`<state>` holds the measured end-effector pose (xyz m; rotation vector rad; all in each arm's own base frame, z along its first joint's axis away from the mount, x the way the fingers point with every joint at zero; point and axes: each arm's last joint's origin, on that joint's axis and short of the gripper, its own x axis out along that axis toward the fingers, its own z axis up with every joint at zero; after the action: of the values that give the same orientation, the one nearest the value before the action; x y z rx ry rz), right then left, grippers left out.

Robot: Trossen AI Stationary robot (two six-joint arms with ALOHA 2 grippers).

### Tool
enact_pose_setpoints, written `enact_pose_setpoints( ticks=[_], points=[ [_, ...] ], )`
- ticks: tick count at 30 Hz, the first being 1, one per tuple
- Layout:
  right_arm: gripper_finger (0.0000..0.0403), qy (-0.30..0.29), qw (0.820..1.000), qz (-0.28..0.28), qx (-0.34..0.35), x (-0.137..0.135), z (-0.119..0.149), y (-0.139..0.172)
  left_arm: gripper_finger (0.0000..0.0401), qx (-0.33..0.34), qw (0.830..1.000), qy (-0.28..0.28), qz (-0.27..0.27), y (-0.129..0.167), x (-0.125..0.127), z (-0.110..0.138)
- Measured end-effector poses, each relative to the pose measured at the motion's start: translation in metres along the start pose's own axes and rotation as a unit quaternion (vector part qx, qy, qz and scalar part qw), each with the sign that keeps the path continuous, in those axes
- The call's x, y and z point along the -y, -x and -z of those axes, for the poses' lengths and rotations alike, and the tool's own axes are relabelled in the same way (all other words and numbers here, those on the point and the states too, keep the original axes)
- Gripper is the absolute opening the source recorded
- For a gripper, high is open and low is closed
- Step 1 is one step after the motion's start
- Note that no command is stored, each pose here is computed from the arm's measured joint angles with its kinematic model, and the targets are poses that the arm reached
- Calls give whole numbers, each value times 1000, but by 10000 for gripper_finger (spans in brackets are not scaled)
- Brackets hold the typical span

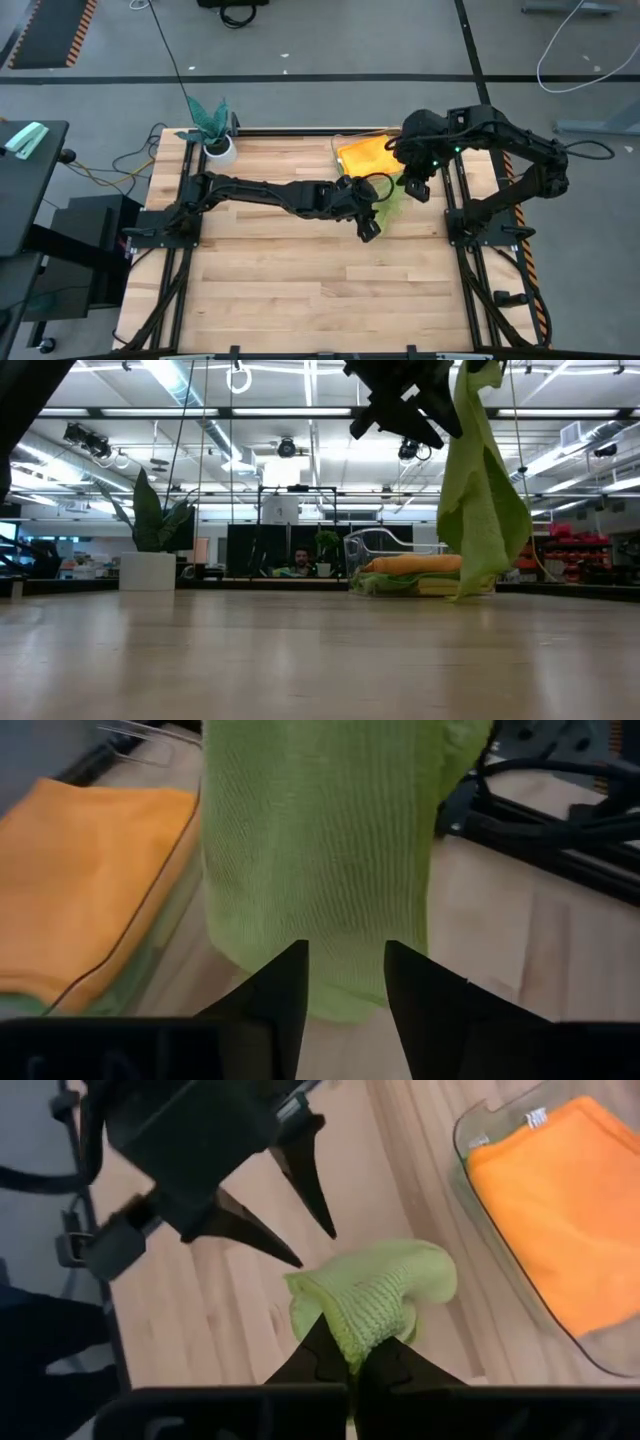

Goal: Fold microfiber towels
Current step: Fold the light green towel

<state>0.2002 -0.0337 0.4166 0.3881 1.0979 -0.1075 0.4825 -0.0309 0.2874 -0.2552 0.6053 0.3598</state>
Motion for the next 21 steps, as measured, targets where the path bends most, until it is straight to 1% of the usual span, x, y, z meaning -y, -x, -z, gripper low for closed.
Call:
enact_pose_setpoints(
  ticks=[4, 7, 15, 21],
  points=[
    [0, 2, 1000, -14, -2, 7, -4, -2, 130, 10, 1000, -6, -23, 2, 4, 2],
    [0, -1, 1000, -13, -2, 13, -6, -2, 124, 15, 999, -11, -29, 4, 8, 3],
    [0, -7, 998, -60, 0, 27, -17, -9, 111, 16, 1000, -15, -22, 6, 15, 6],
    [0, -2, 996, -93, 7, 27, -24, -13, 112, 15, 1000, -9, -23, 6, 15, 6]
  ],
)
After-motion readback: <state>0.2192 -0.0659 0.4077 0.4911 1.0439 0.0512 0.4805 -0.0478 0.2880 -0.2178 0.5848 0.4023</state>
